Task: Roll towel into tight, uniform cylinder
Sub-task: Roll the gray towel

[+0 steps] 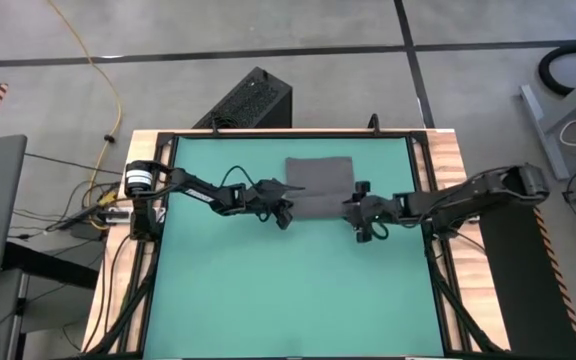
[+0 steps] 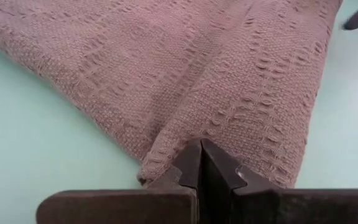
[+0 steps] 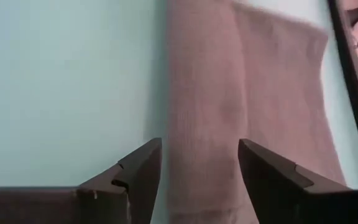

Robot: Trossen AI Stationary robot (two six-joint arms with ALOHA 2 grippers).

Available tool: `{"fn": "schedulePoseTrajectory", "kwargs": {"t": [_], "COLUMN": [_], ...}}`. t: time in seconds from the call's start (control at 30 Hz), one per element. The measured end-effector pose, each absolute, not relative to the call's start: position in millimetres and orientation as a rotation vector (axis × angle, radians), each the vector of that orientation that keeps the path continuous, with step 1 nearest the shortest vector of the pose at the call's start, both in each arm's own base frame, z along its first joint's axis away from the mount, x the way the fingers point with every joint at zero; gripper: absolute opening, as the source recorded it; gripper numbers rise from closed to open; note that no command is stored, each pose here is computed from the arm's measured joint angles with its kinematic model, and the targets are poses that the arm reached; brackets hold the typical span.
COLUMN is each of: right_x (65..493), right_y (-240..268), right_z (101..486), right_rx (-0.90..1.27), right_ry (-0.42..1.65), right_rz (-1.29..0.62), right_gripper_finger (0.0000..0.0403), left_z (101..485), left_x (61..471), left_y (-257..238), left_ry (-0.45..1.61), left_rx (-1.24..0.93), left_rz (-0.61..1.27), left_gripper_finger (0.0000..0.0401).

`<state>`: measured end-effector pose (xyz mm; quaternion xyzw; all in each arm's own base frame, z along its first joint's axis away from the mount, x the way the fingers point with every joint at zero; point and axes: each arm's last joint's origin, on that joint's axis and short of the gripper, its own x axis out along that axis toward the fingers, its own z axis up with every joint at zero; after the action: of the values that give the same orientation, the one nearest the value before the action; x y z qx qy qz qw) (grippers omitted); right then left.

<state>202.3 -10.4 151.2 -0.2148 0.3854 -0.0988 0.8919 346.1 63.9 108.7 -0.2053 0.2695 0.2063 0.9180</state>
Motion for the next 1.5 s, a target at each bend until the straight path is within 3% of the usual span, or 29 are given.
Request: {"fn": "schedulePoseTrajectory", "kwargs": {"t": [0.23,0.37,0.7,0.9,1.2,1.5], "right_x": [209.8,214.3,214.5,214.6,215.3,214.9], "right_y": [-19.3,-27.3,-31.6,-35.0,-34.4,-35.8], "right_z": [125.3,116.6,112.4,113.1,113.2,112.9], "right_rx": [-0.434,-0.374,-0.253,-0.175,-0.108,-0.091], "right_ry": [0.918,0.932,0.933,0.914,0.897,0.897], "right_rz": [-0.2,-0.251,-0.242,-0.227,-0.166,-0.167], "right_gripper_finger": [0.024,0.0227,0.0087,0.0087,0.0093,0.0093], "left_z": [111.0,119.3,175.3,177.3,148.3,141.6], "left_x": [345.7,345.2,331.4,331.5,345.5,340.8], "left_y": [69.0,67.6,65.2,39.2,9.7,12.9], "left_ry": [0.549,0.545,0.47,0.51,0.558,0.635], "left_rx": [-0.417,-0.362,-0.225,-0.138,0.217,0.216], "left_rz": [0.388,0.291,0.255,0.138,0.175,0.222], "left_gripper_finger": [0.0002,0.0027,0.0148,0.0187,0.0208,0.0229]}}
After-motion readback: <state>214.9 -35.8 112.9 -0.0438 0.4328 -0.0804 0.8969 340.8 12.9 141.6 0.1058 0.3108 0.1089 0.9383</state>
